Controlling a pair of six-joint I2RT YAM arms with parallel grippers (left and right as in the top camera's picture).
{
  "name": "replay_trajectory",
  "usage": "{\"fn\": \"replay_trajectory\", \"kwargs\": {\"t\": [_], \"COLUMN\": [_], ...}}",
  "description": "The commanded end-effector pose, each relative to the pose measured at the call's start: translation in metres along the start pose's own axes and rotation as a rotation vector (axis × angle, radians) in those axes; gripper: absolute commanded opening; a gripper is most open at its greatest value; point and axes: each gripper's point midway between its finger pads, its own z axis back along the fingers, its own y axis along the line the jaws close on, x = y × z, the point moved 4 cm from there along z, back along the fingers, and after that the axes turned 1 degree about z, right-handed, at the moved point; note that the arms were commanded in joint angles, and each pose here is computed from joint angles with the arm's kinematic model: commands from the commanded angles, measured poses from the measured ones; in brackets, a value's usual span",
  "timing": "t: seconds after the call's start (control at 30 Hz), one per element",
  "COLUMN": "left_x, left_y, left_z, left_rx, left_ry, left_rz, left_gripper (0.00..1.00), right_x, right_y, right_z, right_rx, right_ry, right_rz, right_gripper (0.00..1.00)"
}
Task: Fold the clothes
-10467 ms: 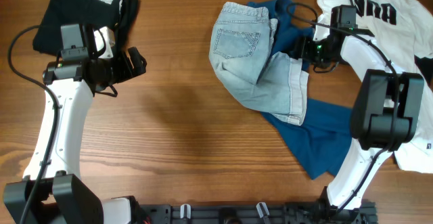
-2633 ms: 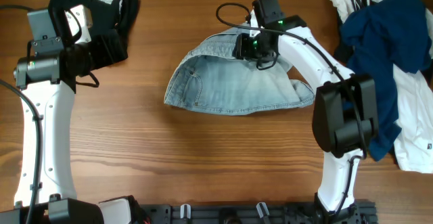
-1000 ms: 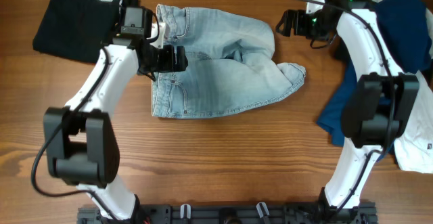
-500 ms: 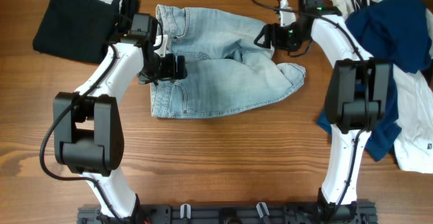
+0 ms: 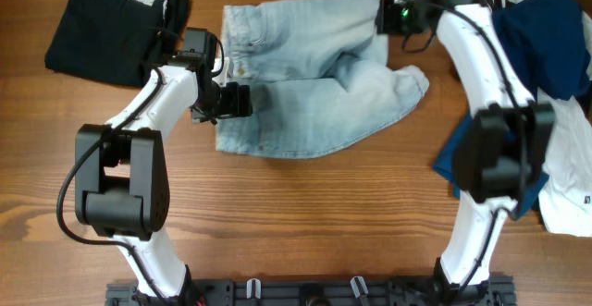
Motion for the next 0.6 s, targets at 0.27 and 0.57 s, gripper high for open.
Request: {"fn": "replay_trajectory", "kwargs": {"t": [0.27,0.57], "left_x": [-0.004,0.01], "left_y": [0.004,-0.001], "left_z": [-0.007,-0.008], "left_rx": [0.013,-0.008], "left_ry": [0.02,-0.052], "left_rz": [0.024,0.003], "left_gripper": [0.89,0.97], "right_x": [0.009,-0.01], "right_y": [0.029,-0.021], "right_z": [0.008,0.014], "right_rx": [-0.412,-0.212], "right_ry": [-0.074,0.057], "right_rz": [0.131,-0.028], "right_gripper": [0.78,0.89]}}
